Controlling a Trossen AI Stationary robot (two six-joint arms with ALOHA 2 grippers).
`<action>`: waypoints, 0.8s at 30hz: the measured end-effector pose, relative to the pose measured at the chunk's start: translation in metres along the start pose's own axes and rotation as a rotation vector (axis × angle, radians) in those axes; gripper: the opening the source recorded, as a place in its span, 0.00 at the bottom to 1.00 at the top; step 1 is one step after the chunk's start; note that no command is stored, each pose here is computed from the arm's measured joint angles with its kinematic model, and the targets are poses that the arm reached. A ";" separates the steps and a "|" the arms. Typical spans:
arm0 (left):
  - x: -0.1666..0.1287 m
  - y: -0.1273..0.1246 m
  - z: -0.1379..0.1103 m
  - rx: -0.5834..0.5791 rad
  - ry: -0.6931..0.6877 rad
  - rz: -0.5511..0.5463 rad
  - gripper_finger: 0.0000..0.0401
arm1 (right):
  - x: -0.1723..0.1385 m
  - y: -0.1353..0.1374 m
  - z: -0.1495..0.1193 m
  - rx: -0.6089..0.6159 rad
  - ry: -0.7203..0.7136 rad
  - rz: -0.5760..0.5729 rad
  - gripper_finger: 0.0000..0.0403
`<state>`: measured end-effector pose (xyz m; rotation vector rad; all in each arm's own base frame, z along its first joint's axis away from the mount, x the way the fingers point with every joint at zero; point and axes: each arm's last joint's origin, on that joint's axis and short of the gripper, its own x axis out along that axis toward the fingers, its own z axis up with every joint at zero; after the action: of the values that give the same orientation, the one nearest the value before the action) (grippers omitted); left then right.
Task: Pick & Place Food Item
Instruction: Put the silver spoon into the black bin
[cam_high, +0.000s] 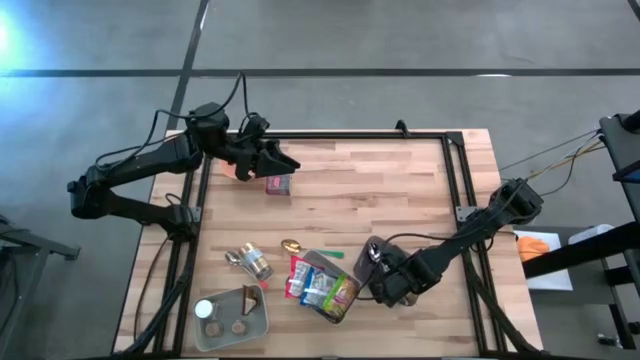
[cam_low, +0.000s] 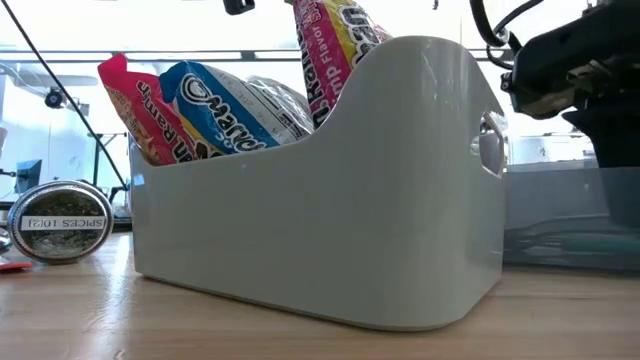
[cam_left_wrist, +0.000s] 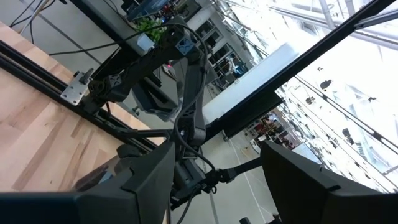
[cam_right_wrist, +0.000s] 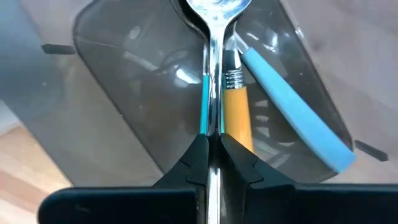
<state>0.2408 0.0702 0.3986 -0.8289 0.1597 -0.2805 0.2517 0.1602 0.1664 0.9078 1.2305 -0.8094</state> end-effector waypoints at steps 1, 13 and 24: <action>0.000 0.000 0.000 0.000 0.000 0.000 0.60 | 0.001 -0.001 0.000 -0.001 -0.001 -0.005 0.02; 0.000 0.000 0.000 0.000 0.003 -0.002 0.60 | 0.007 -0.005 0.000 -0.054 0.001 -0.004 0.02; 0.000 0.000 0.000 0.000 0.006 -0.005 0.60 | 0.007 -0.005 0.000 -0.102 0.010 -0.006 0.20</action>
<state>0.2407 0.0700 0.3986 -0.8291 0.1629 -0.2879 0.2479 0.1578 0.1584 0.8259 1.2721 -0.7411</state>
